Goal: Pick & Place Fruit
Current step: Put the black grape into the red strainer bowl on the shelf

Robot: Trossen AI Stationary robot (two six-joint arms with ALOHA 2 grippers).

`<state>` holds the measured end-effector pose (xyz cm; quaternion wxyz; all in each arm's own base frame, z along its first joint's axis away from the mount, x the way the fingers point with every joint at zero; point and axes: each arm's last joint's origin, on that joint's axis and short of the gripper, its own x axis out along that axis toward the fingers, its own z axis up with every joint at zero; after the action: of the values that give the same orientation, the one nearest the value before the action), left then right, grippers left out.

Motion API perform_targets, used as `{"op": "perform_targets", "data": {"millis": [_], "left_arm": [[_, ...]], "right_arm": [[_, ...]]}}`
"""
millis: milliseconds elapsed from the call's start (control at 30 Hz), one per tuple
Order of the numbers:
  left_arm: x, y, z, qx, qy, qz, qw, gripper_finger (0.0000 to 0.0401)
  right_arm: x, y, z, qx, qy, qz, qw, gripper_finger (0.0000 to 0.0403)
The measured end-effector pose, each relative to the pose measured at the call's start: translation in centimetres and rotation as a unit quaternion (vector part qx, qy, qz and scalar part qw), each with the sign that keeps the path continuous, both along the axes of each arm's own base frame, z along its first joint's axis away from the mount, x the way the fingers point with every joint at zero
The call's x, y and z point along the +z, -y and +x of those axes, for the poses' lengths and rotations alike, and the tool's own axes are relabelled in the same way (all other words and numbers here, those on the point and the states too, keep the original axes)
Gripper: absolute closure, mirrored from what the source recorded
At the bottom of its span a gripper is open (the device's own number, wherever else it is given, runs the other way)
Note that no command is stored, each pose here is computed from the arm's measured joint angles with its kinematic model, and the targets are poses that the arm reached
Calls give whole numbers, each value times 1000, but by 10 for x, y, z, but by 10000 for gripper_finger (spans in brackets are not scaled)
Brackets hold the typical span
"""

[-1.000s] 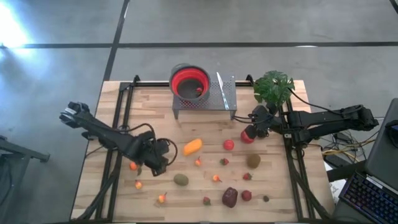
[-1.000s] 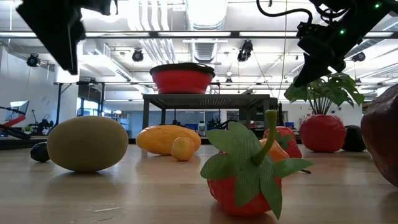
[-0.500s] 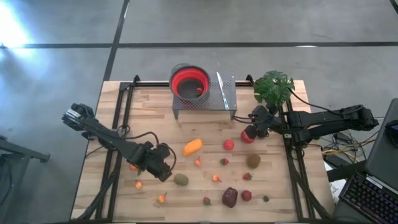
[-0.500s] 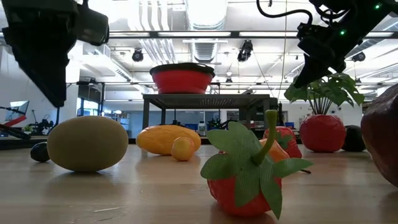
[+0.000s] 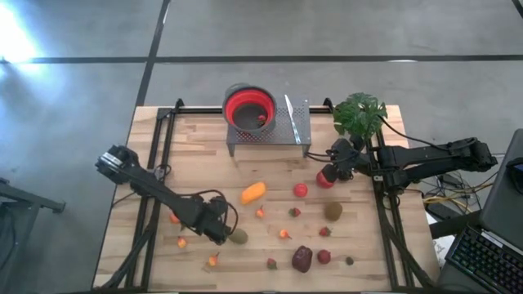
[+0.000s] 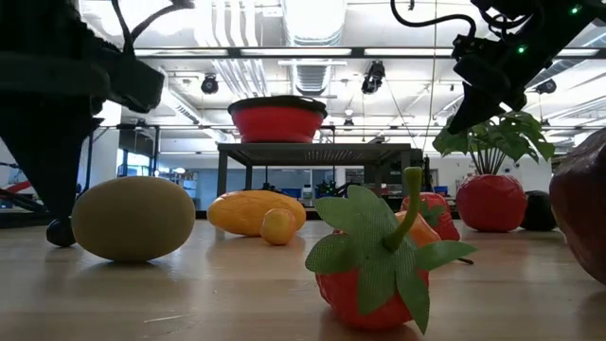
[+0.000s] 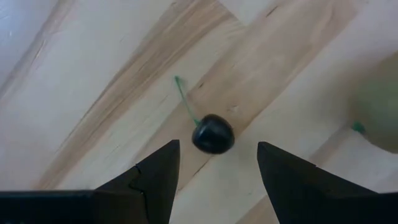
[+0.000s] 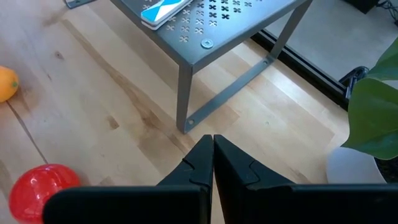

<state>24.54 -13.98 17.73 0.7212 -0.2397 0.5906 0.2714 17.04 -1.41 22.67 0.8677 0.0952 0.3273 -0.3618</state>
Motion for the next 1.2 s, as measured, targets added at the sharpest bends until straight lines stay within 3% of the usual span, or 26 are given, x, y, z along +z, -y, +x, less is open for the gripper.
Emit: {"op": "perform_targets", "data": {"millis": [700,1200], "left_arm": [[-24,3,8,3,-13,36,999,184],[-24,3,7,-2,-21,31,999,280]], "right_arm": [[-4,0,-1,-3,-4,3,1000,394],[-4,0,-1,-4,-4,3,1000,394]]}}
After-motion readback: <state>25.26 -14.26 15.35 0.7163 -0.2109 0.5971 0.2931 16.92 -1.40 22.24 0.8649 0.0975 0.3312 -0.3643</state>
